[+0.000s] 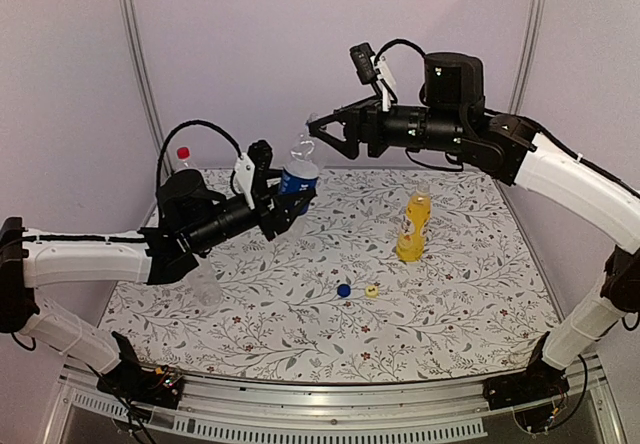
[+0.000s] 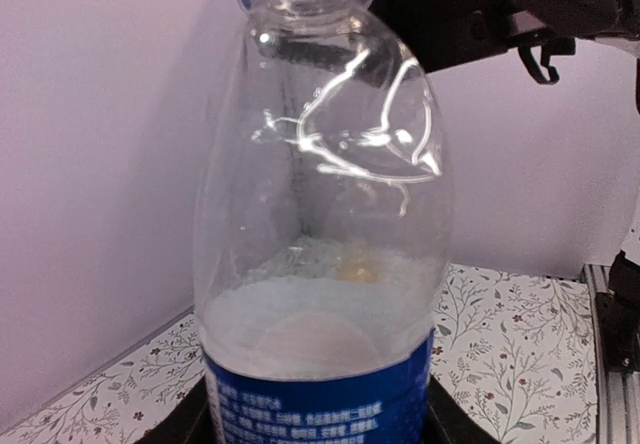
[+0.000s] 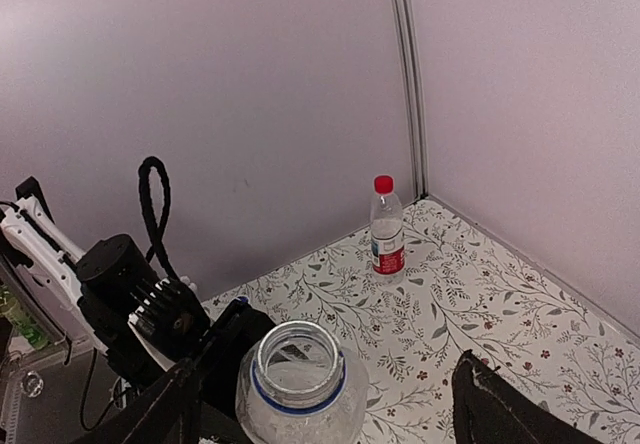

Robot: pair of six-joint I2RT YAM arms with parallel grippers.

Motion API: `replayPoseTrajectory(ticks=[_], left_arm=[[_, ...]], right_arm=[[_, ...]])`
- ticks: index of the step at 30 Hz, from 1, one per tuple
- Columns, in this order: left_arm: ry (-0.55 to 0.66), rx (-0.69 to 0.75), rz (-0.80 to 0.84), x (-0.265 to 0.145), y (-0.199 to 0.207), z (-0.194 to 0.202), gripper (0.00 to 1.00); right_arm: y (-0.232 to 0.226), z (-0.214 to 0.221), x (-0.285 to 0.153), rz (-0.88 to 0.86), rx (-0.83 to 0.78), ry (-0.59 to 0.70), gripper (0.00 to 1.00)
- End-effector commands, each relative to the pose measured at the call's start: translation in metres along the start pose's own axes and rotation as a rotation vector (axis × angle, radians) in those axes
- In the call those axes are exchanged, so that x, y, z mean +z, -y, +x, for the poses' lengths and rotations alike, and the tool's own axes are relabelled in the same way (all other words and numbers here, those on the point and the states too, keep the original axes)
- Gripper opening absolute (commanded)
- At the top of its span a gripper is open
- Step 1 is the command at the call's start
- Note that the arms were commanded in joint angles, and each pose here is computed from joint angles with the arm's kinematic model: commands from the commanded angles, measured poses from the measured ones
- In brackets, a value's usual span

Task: Unscrew the bottle caps
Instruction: Pass from the left arm to the right

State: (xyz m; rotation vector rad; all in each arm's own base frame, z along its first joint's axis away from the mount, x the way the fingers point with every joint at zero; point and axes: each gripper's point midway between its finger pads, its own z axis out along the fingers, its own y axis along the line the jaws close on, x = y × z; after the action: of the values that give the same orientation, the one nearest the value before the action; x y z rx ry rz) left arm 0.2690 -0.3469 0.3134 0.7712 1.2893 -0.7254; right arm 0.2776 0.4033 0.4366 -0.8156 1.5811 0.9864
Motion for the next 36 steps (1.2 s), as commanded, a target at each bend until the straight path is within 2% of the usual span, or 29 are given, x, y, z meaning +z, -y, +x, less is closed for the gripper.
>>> replayPoseTrajectory(ticks=[1, 10, 20, 22, 24, 26, 28, 31, 32, 36], left_arm=[[0.016, 0.034, 0.014, 0.005, 0.007, -0.007, 0.5], [0.002, 0.042, 0.016, 0.007, 0.009, -0.001, 0.5], [-0.003, 0.046, 0.015, 0.007, 0.01, 0.0, 0.51], [-0.002, 0.047, 0.011, 0.007, 0.009, -0.001, 0.51], [-0.002, 0.045, 0.006, 0.007, 0.009, -0.001, 0.51], [-0.002, 0.043, -0.006, 0.006, 0.006, -0.001, 0.57], [-0.003, 0.046, -0.024, 0.006, 0.004, -0.001, 0.69], [-0.008, 0.047, -0.066, 0.005, -0.004, 0.0, 0.95], [-0.006, 0.048, -0.079, 0.004, -0.006, -0.001, 0.99], [0.001, 0.049, -0.089, 0.002, -0.008, -0.005, 1.0]], right_arm=[[-0.008, 0.005, 0.008, -0.065, 0.036, -0.032, 0.78], [-0.013, 0.012, 0.016, -0.109, 0.046, -0.047, 0.5], [-0.011, 0.017, 0.018, -0.105, 0.05, -0.053, 0.25], [-0.009, 0.018, 0.018, -0.095, 0.05, -0.053, 0.18], [-0.006, 0.017, 0.015, -0.079, 0.048, -0.045, 0.07], [0.0, 0.013, 0.012, -0.048, 0.042, -0.034, 0.0], [0.014, 0.01, 0.007, 0.007, 0.038, -0.025, 0.0], [0.041, 0.008, -0.002, 0.111, 0.028, -0.016, 0.0], [0.051, 0.01, -0.005, 0.146, 0.026, -0.019, 0.0], [0.084, 0.025, -0.007, 0.266, 0.006, -0.051, 0.0]])
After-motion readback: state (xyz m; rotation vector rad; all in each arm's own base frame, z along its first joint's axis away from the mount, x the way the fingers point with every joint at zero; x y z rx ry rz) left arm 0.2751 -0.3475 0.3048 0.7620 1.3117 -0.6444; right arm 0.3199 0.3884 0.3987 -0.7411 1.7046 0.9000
